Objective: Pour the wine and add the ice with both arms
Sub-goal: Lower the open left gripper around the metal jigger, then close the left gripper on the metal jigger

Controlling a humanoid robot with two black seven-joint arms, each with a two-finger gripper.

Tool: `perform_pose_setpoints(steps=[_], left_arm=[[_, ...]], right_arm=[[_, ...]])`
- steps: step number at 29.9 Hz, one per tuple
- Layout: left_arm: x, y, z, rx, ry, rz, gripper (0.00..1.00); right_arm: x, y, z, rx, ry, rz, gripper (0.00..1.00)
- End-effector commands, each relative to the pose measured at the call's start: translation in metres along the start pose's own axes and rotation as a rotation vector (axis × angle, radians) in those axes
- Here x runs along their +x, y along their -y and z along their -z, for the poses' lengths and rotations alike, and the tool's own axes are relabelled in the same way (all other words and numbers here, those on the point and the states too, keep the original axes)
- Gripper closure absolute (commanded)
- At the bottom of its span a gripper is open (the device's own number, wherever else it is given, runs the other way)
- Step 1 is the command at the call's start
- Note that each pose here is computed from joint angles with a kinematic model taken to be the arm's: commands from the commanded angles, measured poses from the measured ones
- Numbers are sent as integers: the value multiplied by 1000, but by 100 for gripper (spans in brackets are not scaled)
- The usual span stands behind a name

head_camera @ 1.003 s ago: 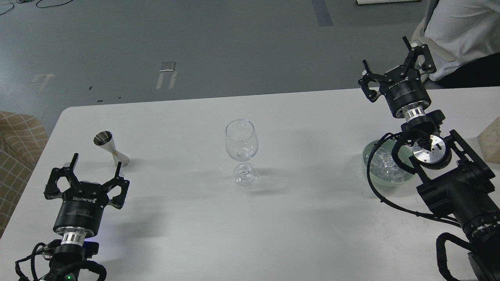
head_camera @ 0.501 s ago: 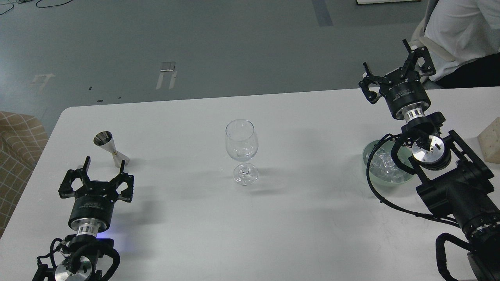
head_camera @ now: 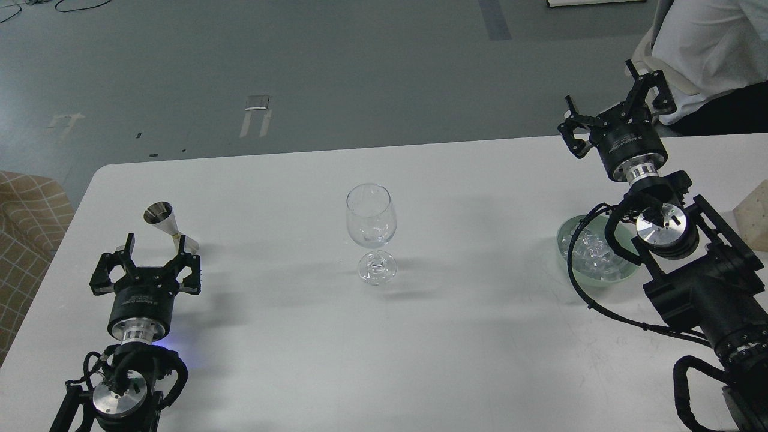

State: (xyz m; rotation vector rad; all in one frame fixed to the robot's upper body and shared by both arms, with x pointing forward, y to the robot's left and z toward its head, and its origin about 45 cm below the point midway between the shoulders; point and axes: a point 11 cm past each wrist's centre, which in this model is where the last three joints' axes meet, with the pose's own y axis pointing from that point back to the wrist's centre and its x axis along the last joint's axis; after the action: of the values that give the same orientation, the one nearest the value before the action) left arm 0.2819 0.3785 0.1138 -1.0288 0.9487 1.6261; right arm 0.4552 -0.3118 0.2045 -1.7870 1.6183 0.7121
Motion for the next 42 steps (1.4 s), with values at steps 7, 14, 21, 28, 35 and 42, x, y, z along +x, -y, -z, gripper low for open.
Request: perform_pose_setpoints(steps=[7, 14, 21, 28, 35, 42], left_arm=[[0, 3, 4, 2, -17, 2, 23], [1, 9, 7, 8, -20, -9, 23], [-2, 19, 9, 8, -30, -6, 23], [1, 23, 11, 10, -32, -16, 23], [4, 23, 13, 16, -27, -24, 23], [-3, 33, 14, 12, -38, -14, 23]], right_arm=[[5, -1, 7, 3, -18, -7, 0], [6, -2, 5, 1, -16, -10, 0], [6, -2, 5, 1, -16, -10, 0], [7, -2, 6, -2, -21, -12, 0], [8, -3, 5, -6, -21, -14, 0], [7, -2, 5, -7, -22, -12, 0]])
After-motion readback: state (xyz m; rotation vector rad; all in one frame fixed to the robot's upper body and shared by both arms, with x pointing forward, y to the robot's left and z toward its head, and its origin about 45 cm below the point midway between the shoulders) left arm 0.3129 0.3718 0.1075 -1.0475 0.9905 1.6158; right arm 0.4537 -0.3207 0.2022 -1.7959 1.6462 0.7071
